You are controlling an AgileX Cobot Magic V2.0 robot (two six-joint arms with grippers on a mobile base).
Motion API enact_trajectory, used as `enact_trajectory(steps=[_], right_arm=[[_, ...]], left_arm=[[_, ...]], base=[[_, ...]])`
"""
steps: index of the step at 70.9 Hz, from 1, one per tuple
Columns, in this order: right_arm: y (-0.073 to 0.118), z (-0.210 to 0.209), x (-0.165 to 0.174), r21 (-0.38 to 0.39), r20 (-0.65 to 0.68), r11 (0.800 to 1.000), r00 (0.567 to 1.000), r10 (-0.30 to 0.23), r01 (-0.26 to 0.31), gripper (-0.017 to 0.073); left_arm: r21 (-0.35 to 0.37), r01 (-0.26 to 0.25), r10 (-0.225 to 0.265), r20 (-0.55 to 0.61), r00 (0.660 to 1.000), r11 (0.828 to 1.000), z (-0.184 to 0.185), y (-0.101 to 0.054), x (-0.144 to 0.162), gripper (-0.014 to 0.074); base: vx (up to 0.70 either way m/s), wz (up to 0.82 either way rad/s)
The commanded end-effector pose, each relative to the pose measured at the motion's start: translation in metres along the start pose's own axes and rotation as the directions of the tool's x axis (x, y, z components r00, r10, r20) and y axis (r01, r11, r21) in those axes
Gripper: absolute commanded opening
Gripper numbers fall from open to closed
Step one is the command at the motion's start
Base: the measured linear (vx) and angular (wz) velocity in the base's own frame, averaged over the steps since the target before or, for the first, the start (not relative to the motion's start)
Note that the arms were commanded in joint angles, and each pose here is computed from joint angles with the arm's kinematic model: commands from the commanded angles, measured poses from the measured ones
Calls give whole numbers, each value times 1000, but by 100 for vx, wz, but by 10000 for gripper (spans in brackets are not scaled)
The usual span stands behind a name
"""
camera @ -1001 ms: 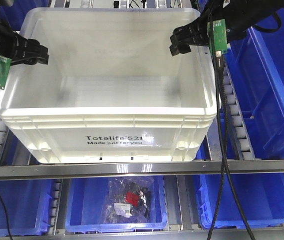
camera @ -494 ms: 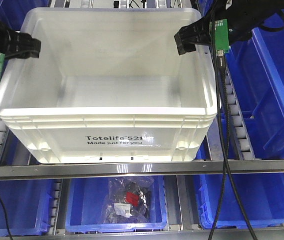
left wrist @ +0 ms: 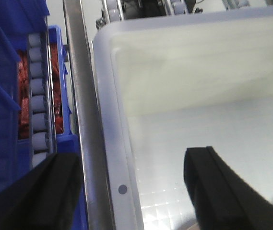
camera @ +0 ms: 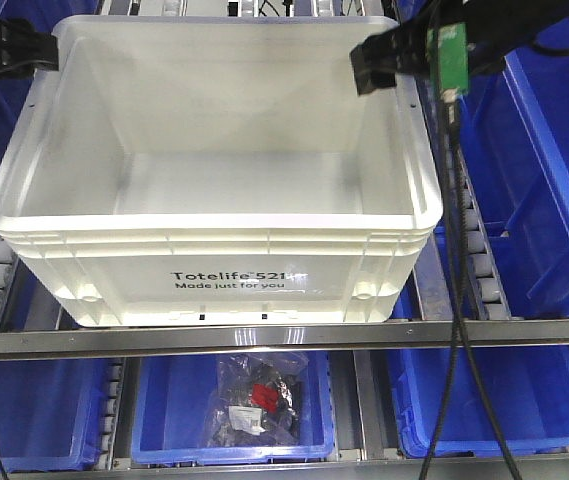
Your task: Place moving items into box and shelve
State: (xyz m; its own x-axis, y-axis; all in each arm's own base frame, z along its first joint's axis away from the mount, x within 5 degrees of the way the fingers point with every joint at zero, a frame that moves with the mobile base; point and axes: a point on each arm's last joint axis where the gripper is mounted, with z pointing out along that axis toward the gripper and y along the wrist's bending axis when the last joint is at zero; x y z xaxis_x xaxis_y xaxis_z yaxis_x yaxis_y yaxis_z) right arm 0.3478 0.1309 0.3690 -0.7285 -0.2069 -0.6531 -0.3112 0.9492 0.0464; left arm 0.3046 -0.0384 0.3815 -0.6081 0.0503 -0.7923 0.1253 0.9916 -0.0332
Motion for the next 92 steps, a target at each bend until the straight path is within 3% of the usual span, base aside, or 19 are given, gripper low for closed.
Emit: enact_trajectory(steps=[1, 23, 31, 46, 56, 81, 92], right_arm=[[0, -43, -15, -16, 189, 1000, 982, 28, -25, 577], [-2, -58, 27, -33, 342, 999, 938, 49, -40, 577], [-3, -72, 45, -31, 411, 999, 911, 33, -22, 577], [-6, -102, 90, 2, 517, 999, 855, -46, 53, 575], [-8, -122, 131, 9, 587, 998, 807, -56, 63, 575], [-14, -163, 242, 11, 736, 998, 675, -51, 63, 575], [-17, -161, 283, 28, 749, 997, 659, -68, 71, 575]], left_arm=[[14, 15, -17, 146, 989, 1000, -28, -3, -16, 512], [10, 12, -13, 161, 987, 1000, -39, -1, 31, 463], [9, 11, -13, 195, 981, 1000, -52, -1, 45, 463], [0, -4, 4, 273, 962, 1000, -89, -1, 70, 463], [1, -6, 6, 328, 945, 1000, -115, -1, 94, 463], [5, -13, 9, 452, 892, 1000, -173, 0, 189, 463], [7, -16, 11, 490, 872, 1000, -179, 0, 230, 463]], base=[[0, 0], [0, 0], [0, 0], [0, 0], [0, 0], [0, 0], [0, 0]])
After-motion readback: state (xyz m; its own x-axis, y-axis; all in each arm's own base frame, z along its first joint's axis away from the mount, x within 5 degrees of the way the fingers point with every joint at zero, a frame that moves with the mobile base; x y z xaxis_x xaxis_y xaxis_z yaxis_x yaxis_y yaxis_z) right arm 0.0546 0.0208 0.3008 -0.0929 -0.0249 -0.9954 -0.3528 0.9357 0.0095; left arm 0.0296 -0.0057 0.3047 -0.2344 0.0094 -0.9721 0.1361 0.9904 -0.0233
